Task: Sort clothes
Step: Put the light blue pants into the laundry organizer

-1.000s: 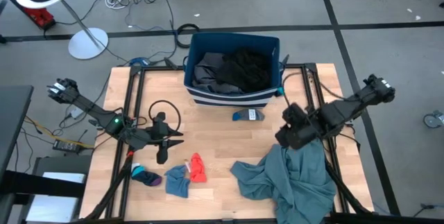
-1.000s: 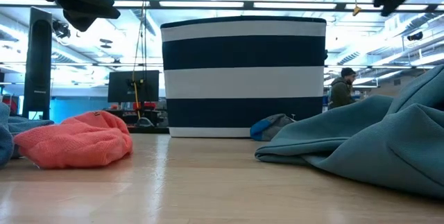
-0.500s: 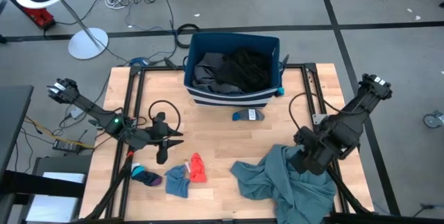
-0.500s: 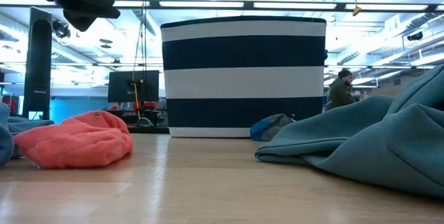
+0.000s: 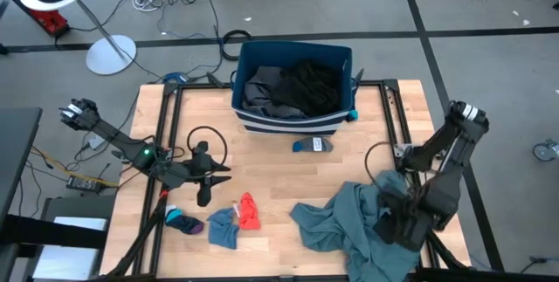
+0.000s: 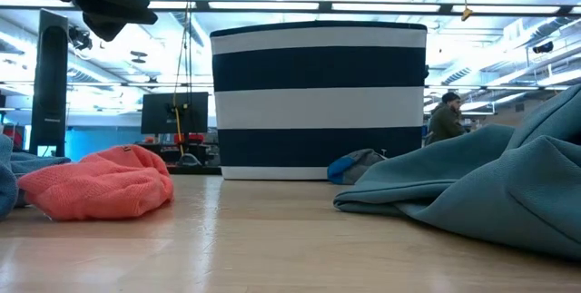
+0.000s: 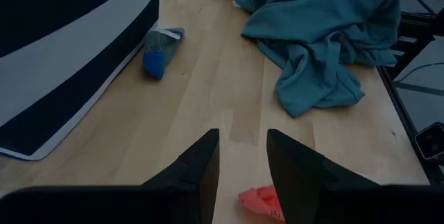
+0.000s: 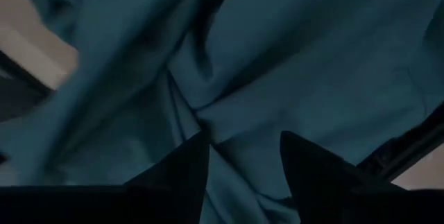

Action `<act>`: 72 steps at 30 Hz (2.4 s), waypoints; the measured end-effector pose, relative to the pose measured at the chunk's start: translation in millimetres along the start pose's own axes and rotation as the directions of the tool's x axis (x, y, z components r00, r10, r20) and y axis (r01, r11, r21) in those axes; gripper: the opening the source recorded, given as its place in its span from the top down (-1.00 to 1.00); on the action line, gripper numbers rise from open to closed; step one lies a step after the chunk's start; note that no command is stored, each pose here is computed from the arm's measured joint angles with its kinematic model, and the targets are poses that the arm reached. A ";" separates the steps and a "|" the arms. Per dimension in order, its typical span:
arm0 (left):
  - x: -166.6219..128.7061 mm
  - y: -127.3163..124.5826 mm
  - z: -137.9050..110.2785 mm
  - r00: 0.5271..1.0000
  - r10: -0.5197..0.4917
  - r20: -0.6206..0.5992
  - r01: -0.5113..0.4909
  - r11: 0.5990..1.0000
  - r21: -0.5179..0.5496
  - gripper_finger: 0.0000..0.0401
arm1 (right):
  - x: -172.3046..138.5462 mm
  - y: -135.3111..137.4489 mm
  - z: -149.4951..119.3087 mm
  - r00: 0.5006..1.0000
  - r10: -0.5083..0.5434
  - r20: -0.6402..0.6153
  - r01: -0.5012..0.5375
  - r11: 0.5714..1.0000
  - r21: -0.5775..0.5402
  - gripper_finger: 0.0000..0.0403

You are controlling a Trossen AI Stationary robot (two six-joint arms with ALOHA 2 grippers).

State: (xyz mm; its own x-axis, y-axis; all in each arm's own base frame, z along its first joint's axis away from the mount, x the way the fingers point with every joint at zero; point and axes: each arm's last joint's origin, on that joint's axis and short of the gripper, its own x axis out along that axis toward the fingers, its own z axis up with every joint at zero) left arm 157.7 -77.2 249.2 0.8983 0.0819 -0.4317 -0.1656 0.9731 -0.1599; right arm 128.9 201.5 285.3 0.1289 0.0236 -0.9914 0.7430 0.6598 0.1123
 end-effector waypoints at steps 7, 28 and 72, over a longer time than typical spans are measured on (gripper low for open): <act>0.0 0.0 0.0 1.000 0.000 0.000 0.000 1.000 0.000 0.37 | 39.9 30.3 -20.6 0.998 -0.046 -0.038 0.039 0.986 -0.164 -0.16; 0.0 0.1 0.1 1.000 0.003 0.002 -0.003 1.000 -0.025 0.37 | 135.2 72.3 -22.3 0.984 -0.179 0.010 0.173 0.937 -0.303 0.23; 0.0 0.1 0.0 1.000 0.004 0.002 -0.004 1.000 -0.019 0.37 | -124.4 45.9 103.5 0.621 0.130 0.773 0.115 0.961 -0.253 0.96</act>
State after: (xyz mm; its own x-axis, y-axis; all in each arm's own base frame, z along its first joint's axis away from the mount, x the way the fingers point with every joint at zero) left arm 157.7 -77.1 249.2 0.8982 0.0861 -0.4310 -0.1767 0.9686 -0.1749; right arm 214.9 151.1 420.7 0.6843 -0.4805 -0.5485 0.5622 0.8267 -0.0228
